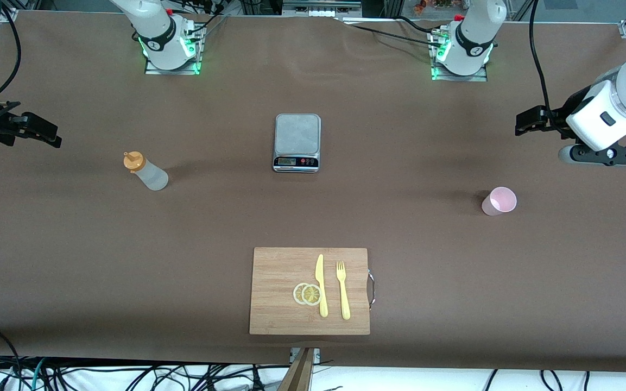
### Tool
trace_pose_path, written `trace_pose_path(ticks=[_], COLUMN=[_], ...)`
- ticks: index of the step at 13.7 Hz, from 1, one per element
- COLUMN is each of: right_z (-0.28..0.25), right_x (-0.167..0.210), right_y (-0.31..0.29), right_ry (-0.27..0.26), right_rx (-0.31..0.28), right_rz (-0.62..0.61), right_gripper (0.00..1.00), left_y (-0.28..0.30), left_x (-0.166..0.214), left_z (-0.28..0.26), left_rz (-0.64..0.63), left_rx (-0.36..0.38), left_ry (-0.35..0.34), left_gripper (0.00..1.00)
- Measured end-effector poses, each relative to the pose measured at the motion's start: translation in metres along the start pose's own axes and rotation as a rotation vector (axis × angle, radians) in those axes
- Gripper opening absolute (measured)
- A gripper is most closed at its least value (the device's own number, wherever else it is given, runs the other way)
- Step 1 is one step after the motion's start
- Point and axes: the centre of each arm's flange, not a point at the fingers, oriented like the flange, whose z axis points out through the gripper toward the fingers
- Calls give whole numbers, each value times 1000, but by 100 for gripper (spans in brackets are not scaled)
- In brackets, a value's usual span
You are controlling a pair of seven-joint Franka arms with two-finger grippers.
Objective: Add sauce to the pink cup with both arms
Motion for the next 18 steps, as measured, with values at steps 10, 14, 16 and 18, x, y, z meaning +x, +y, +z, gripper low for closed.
trace_pose_path(ticks=[10,14,16,18], right_z=[0,0,0,0], right_x=[0,0,0,0], right_y=[0,0,0,0], right_ry=[0,0,0,0], right_rx=[0,0,0,0], right_rz=[0,0,0,0], right_gripper=[100,100,100,100], left_y=[-9,-6,-5,-5], left_x=[1,1,1,1], left_z=[0,0,1,1], left_rz=[-16,-10,-9,-7], left_rx=[-3,-2,-2,-2], left_ry=[0,-1,-1,-2], left_gripper=[100,100,100,100])
